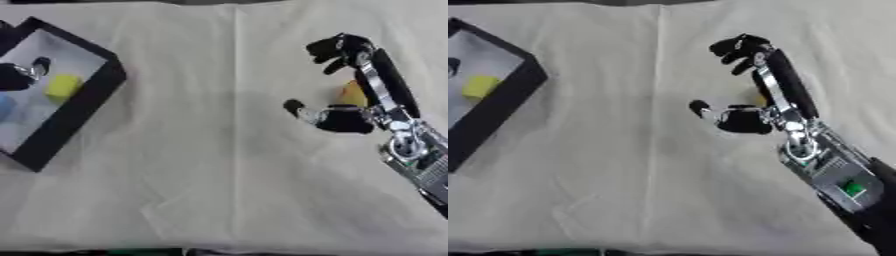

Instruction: Pick up the objects with one hand, pass them to the other hand, and then place them into the box on the other side of the table.

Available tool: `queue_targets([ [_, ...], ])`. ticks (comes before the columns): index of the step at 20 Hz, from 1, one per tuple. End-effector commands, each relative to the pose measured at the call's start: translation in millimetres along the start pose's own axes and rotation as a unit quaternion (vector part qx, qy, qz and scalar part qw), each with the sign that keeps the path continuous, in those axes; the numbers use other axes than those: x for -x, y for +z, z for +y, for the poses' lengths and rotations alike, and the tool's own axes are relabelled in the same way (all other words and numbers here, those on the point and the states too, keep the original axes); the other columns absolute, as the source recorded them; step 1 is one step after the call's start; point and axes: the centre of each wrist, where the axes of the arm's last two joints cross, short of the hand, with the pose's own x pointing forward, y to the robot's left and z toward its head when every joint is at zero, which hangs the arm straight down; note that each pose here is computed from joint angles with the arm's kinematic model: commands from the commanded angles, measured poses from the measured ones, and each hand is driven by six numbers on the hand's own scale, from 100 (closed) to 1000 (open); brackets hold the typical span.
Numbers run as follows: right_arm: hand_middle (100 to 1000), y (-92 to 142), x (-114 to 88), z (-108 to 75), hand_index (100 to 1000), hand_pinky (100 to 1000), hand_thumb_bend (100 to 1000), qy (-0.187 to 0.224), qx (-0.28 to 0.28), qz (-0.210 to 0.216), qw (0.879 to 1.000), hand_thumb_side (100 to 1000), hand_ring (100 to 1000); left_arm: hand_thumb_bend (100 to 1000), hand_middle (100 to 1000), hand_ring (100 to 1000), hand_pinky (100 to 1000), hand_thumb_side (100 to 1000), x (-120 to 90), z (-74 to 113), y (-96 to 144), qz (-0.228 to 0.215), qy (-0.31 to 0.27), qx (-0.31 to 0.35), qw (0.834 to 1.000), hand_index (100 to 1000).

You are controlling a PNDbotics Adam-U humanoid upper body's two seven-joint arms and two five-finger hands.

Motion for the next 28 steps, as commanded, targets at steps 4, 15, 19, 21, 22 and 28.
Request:
queue_targets([
  [4, 662, 4, 8, -22.0, 748, 607, 608, 0.055, -0.020, 0.019, 0.998, 119, 689, 327, 613, 686, 800, 353, 3, 18.1, 4, -0.001, -0.002, -0.028, 1.000, 741],
  [15, 699, 16, 30, -64.7, 782, 649, 598, 0.068, -0.089, 0.097, 0.989, 162, 726, 296, 608, 679, 797, 347, 1, 21.0, 7, -0.012, -0.002, -0.022, 1.000, 743],
  [19, 702, 15, 33, -82.1, 784, 674, 588, 0.079, -0.113, 0.124, 0.983, 184, 733, 296, 606, 676, 795, 368, -1, 22.0, 9, -0.018, 0.001, -0.027, 0.999, 741],
  [21, 703, 14, 33, -89.9, 785, 679, 582, 0.087, -0.121, 0.133, 0.980, 185, 734, 294, 606, 676, 795, 375, -2, 21.9, 9, -0.019, 0.002, -0.028, 0.999, 741],
  [22, 704, 13, 33, -93.9, 785, 683, 575, 0.093, -0.122, 0.137, 0.979, 184, 736, 291, 606, 675, 794, 380, -2, 21.8, 10, -0.019, 0.002, -0.028, 0.999, 741],
  [28, 707, 9, 31, -110.4, 781, 697, 553, 0.115, -0.115, 0.167, 0.972, 179, 739, 288, 606, 675, 792, 390, -3, 21.0, 11, -0.020, 0.003, -0.028, 0.999, 741],
])
